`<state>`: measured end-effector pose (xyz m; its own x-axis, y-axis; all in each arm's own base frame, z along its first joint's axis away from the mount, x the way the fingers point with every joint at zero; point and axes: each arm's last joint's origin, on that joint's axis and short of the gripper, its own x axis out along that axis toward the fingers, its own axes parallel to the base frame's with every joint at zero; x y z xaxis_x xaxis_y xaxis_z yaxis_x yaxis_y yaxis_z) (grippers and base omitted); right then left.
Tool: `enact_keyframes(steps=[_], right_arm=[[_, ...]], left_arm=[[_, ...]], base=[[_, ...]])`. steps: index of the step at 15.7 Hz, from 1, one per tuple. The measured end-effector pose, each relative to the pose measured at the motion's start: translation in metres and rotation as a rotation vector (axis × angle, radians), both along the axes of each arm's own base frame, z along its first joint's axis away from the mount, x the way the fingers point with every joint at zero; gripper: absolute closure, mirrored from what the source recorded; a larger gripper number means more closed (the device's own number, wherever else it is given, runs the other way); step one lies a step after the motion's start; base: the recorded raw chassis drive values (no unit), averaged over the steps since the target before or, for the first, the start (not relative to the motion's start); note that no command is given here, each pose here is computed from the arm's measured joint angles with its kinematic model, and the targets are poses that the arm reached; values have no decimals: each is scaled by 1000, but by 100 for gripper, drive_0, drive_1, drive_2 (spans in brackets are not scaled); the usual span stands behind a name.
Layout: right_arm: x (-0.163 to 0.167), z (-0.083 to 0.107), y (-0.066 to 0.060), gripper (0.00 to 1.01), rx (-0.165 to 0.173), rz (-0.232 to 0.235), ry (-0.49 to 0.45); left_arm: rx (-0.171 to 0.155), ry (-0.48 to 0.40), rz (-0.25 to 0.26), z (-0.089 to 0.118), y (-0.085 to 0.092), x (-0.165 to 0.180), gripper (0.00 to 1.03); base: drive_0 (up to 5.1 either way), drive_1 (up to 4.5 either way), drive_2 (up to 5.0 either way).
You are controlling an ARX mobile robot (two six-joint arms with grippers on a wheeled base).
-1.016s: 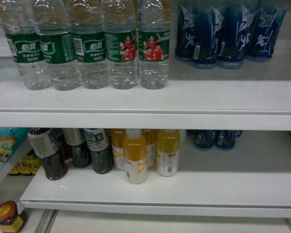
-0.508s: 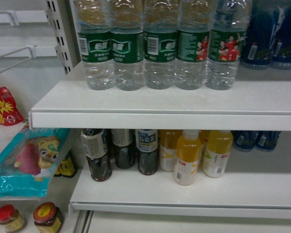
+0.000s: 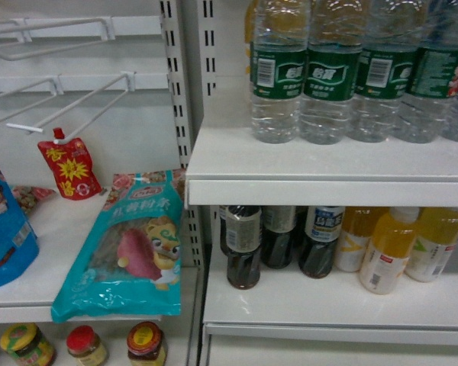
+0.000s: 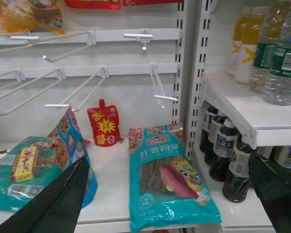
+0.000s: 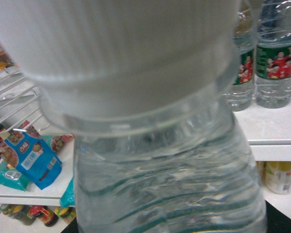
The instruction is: Move water from second to third shelf
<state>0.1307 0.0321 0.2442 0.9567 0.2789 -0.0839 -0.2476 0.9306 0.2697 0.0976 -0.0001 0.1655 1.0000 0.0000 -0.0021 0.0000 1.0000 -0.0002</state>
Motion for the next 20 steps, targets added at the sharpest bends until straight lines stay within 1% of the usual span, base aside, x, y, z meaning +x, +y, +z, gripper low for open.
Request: enact_keyframes(steps=[2, 4, 6, 13, 14, 15, 16, 17, 18, 19, 20], right_arm=[[0, 0, 0, 56, 0, 1, -1], [0, 0, 1, 56, 3, 22, -4], [0, 0, 1, 56, 1, 8, 0], [0, 0, 1, 56, 0, 8, 1], [1, -1, 4, 56, -21, -59, 13], [4, -1, 6, 56, -72, -183, 17], [10, -1, -1, 56, -108, -349, 19], [15, 2, -6, 56, -128, -418, 11], [21, 8, -11, 56, -135, -455, -16], [28, 13, -12, 56, -127, -439, -39], [40, 17, -16, 56, -108, -409, -46]], left_arm=[[0, -1, 2, 0, 0, 0, 5], [0, 2, 3, 0, 0, 0, 5], [0, 1, 1, 0, 0, 0, 5], [0, 1, 0, 0, 0, 0, 5], [0, 1, 0, 0, 0, 0, 5], [0, 1, 1, 0, 0, 0, 5], [0, 0, 0, 0, 0, 0, 5], [0, 0, 0, 0, 0, 0, 5], [0, 0, 0, 0, 0, 0, 5], [0, 0, -1, 0, 0, 0, 5], [0, 0, 0, 0, 0, 0, 5]], base=[[0, 0, 0], [0, 0, 0], [0, 0, 0], [0, 0, 0], [0, 0, 0], [0, 0, 0], [0, 0, 0], [0, 0, 0], [0, 0, 0], [0, 0, 0], [0, 0, 0]])
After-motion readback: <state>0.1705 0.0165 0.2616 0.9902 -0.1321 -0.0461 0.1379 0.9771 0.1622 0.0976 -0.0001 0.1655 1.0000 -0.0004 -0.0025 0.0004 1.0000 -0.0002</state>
